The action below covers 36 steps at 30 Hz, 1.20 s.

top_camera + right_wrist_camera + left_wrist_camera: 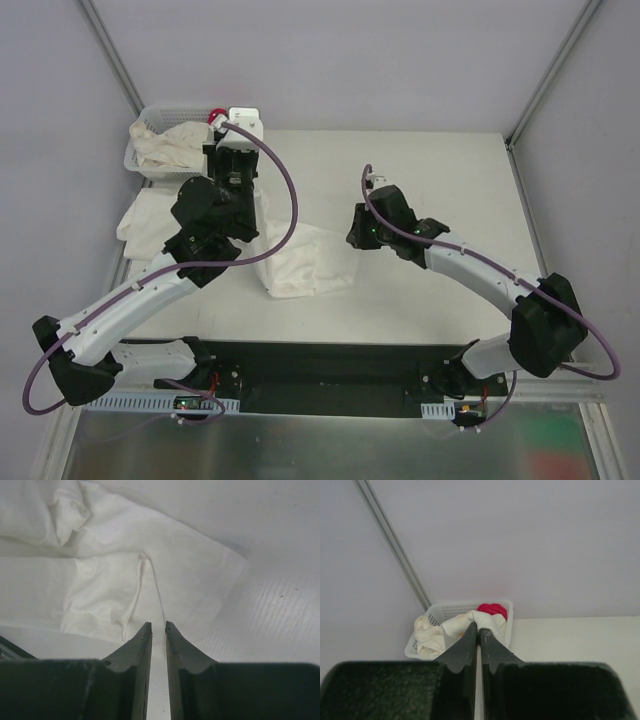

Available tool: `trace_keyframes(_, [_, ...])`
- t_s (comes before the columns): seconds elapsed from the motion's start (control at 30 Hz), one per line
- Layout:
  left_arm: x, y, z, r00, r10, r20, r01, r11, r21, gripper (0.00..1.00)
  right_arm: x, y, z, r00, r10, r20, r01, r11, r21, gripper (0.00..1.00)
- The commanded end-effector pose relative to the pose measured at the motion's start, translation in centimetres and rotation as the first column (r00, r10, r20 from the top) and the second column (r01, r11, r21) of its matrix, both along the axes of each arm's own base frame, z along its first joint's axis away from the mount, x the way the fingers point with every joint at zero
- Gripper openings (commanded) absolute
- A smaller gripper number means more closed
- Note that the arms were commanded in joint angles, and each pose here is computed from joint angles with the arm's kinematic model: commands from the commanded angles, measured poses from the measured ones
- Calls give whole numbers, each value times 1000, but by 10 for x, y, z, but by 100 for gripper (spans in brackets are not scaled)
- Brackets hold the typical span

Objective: Fold and stack the t-shirts
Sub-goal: Flatten out the tshirt

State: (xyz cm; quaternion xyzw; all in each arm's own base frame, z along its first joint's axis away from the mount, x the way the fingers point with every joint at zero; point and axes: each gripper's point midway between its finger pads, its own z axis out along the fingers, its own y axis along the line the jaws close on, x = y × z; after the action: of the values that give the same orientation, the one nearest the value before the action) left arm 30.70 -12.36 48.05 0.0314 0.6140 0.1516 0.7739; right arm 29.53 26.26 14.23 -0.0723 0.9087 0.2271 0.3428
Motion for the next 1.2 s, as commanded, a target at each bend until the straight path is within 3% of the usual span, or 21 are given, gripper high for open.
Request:
trace_keyframes(0.0, [-2, 1, 0, 1000, 15, 24, -14, 999, -46, 0, -22, 29, 2, 997, 74, -19, -72, 996, 60, 21])
trace_keyframes(0.37, [0, -1, -1, 999, 20, 25, -19, 999, -43, 0, -90, 64, -34, 971, 210, -116, -207, 978, 37, 27])
trace_keyframes(0.77, [2, -4, -1, 1000, 20, 22, -19, 999, -34, 0, -96, 90, -73, 949, 254, -188, -258, 966, 4, 31])
trace_keyframes(1.17, [4, -5, -1, 999, 31, 28, -30, 999, -15, 0, -91, 102, -80, 943, 270, -196, -278, 960, -14, 35])
